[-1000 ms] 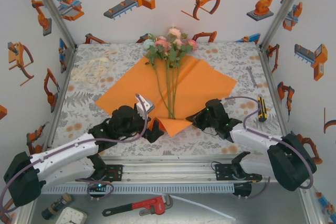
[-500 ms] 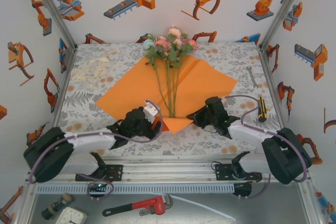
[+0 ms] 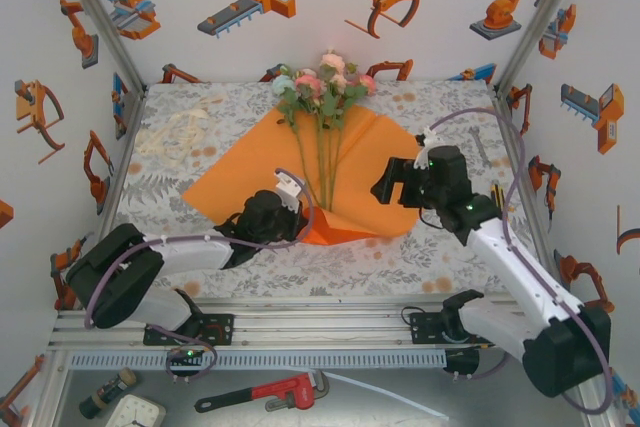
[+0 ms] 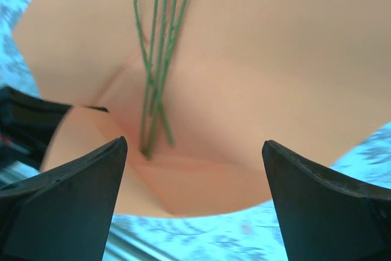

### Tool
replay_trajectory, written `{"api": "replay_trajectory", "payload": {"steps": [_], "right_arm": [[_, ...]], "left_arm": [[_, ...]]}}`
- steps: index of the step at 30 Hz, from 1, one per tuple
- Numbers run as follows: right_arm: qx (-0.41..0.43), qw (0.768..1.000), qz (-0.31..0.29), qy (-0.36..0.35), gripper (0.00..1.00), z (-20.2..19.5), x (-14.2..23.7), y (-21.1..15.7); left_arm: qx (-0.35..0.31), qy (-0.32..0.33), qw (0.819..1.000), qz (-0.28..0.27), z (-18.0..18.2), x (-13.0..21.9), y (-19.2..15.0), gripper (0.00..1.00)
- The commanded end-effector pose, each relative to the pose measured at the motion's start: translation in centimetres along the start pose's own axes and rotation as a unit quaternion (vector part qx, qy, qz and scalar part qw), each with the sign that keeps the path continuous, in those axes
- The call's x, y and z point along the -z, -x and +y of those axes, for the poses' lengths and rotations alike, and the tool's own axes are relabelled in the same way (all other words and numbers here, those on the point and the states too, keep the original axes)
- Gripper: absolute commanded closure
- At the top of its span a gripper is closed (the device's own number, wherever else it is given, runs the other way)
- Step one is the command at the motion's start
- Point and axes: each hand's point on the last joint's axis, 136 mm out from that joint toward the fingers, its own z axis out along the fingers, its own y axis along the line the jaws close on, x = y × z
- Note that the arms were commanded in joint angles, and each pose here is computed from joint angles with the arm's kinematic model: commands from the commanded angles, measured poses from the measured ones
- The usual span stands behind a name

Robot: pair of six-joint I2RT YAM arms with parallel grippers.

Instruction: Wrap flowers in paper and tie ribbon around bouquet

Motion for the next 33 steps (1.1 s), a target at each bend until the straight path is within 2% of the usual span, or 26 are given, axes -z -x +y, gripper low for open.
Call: {"api": "replay_trajectory", "payload": {"steps": [1,3,5,6,9,12,17,20,23,26,27,33], "right_arm": [[0.187,0.982,0.016,-0.002,0.17,-0.7,1.1,-2.2],[0.235,0.97,0.002,0.062,0.17,1.2,1.9,-3.4],[0.292,0.936,0.001,0.196,0.15,5.1,3.5,-6.1],[0.298,0.925,-0.009,0.237,0.14,6.3,4.0,-6.7],[0.275,0.913,-0.036,0.3,0.15,8.0,4.2,-7.0],[0.259,0.911,-0.018,0.322,0.15,8.4,2.7,-8.4],[0.263,0.929,-0.003,0.259,0.18,6.9,-2.0,-8.8],[0.249,0.931,0.012,0.267,0.36,7.2,-3.9,-8.9],[0.235,0.93,0.054,0.278,0.63,7.5,-4.3,-9.9],[0.207,0.934,0.08,0.279,0.96,7.7,-3.7,-11.0],[0.193,0.936,0.088,0.282,1.0,7.9,-3.2,-11.4],[0.134,0.945,0.11,0.276,1.0,8.6,-0.6,-13.7]], "left_arm": [[0.025,0.001,1.0,-0.018,0.4,-0.2,1.3,1.0],[0.029,0.006,0.999,-0.014,0.8,-0.2,1.1,1.0],[0.037,0.011,0.999,-0.015,1.2,-0.2,1.0,1.0],[0.04,0.014,0.999,-0.016,1.3,-0.1,0.9,1.0],[0.055,0.023,0.998,-0.022,1.9,0.0,0.7,1.0],[0.07,0.028,0.997,-0.03,2.3,0.3,0.6,1.0],[0.079,0.026,0.996,-0.036,2.3,0.6,0.5,1.0],[0.09,0.014,0.995,-0.037,2.0,1.1,0.3,1.0],[0.112,-0.014,0.993,-0.026,1.2,1.9,-0.6,1.0],[0.146,-0.037,0.988,-0.013,0.3,3.1,-1.9,1.0],[0.153,-0.038,0.987,-0.007,0.0,3.6,-2.3,1.0],[0.104,-0.047,0.992,0.044,-3.1,6.0,-4.2,1.0]]}}
